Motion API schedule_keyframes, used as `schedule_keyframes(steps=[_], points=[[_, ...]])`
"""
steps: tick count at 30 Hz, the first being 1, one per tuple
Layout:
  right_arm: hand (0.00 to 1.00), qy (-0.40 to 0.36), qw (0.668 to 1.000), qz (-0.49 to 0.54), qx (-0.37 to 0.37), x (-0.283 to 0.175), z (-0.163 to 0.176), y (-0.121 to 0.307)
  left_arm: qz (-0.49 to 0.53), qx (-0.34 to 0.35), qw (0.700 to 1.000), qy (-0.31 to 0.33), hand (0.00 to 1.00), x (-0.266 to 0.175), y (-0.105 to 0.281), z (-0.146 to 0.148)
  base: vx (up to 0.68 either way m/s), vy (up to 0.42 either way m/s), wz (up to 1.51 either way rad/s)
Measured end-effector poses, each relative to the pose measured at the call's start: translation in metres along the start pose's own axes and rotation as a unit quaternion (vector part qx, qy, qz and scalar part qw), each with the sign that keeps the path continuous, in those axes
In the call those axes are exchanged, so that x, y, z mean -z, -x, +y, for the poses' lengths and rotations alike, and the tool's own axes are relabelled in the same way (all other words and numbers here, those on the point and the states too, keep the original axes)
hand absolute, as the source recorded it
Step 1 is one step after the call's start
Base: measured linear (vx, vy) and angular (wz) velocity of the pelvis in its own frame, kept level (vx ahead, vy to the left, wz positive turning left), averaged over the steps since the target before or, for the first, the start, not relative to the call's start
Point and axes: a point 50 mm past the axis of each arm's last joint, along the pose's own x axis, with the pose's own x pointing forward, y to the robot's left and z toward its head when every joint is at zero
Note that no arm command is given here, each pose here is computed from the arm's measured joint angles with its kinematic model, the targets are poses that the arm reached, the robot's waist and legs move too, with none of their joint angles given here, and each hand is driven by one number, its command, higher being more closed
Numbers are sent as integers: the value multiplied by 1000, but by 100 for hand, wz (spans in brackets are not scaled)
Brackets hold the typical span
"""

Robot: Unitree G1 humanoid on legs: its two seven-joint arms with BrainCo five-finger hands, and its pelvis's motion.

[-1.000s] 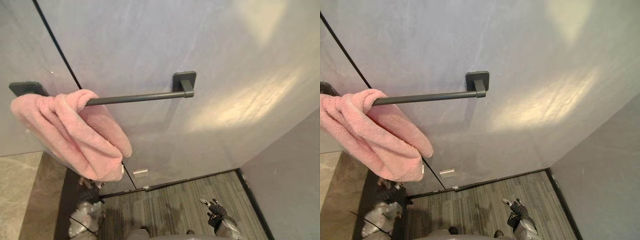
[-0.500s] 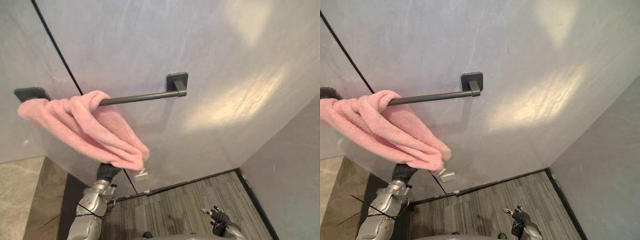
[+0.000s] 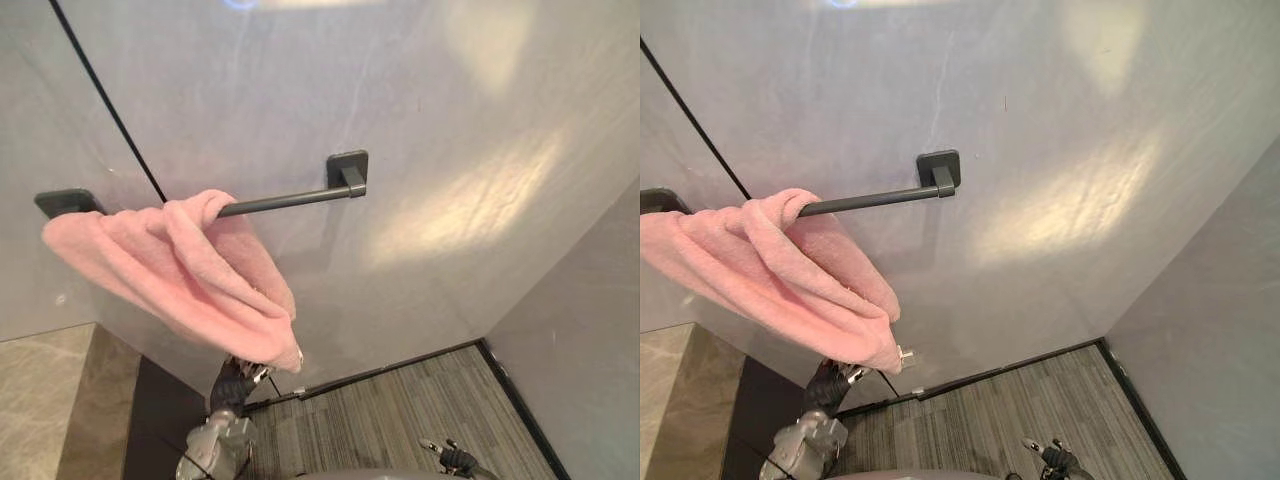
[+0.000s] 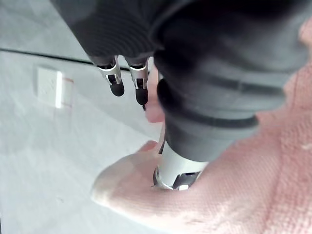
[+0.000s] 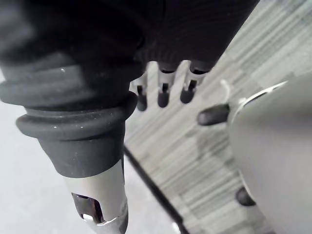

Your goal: Organize washtable

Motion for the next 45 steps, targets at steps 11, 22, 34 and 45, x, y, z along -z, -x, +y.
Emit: schedule_keyframes(steps=[11,22,34,45], points=[[0,-13,1000,22,9,16,7,2,10,-63,998,-26,0,7,16,4,-48,-3,23],[0,-31,999,-10,-6,0,33,-2,-159,-86,981,-73,0,-53,20,-11,39,-20,30],[0,-36,999,-23,-1,-8,40,-3,-87,-97,988,-85,0,-17,21,-7,-52,-19,11],[0,-38,998,-50,8,-22,44,-3,-1,-92,970,-226,0,16,24,10,27,1,20]])
